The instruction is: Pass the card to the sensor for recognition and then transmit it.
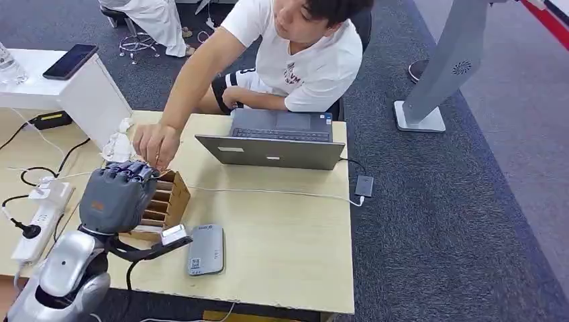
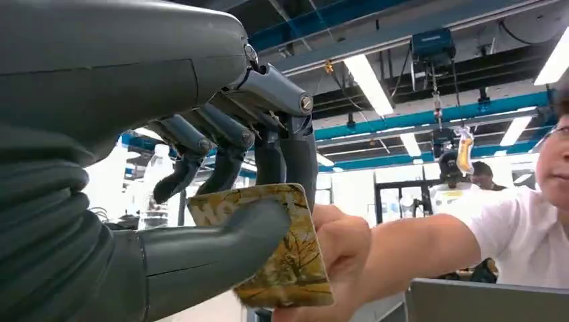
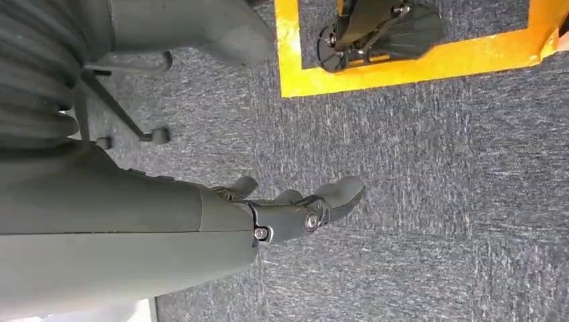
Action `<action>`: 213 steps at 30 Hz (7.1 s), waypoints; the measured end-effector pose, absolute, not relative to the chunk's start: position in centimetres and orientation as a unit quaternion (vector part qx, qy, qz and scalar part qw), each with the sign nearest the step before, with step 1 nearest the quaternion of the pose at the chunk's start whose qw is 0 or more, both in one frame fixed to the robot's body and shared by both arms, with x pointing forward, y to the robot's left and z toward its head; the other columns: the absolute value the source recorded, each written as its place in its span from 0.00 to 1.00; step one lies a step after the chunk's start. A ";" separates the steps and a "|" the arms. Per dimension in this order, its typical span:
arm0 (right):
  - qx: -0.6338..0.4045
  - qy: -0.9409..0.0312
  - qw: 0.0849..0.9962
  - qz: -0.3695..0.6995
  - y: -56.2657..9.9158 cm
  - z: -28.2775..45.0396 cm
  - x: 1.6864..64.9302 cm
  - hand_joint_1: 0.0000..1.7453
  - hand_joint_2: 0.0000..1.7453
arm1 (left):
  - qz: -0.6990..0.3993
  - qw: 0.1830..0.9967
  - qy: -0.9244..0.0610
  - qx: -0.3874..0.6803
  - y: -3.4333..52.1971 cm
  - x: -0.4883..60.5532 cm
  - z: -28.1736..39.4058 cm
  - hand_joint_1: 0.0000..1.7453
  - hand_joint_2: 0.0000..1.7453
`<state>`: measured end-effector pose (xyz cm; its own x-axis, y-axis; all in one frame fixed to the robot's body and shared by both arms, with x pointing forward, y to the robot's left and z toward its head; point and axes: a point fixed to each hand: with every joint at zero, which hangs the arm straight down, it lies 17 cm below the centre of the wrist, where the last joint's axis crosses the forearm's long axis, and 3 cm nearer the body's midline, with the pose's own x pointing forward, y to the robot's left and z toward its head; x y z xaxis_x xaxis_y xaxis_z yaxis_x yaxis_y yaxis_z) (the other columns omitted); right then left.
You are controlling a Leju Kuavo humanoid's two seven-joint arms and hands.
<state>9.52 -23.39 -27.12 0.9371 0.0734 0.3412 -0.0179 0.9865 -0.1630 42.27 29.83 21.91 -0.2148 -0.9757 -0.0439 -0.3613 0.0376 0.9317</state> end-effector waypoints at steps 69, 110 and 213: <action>-0.075 -0.181 0.980 0.041 -22.4 -27.0 9.7 0.00 1.00 | -0.567 0.408 -0.581 0.418 20.1 40.0 6.8 1.00 1.00; -0.076 -0.178 0.980 0.036 -22.5 -27.0 9.8 0.00 1.00 | -0.506 0.416 -0.627 0.421 19.2 40.1 9.3 1.00 1.00; -0.069 -0.158 0.985 0.020 -23.1 -27.4 8.3 0.00 1.00 | -0.583 0.463 -0.454 0.489 40.0 34.2 8.0 0.00 1.00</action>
<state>8.32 -23.13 -27.38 0.9495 0.0604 0.3080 -0.0170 0.9898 -0.1417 34.21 39.97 7.95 -0.0919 -0.9846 -0.1489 0.0957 -0.1575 0.9829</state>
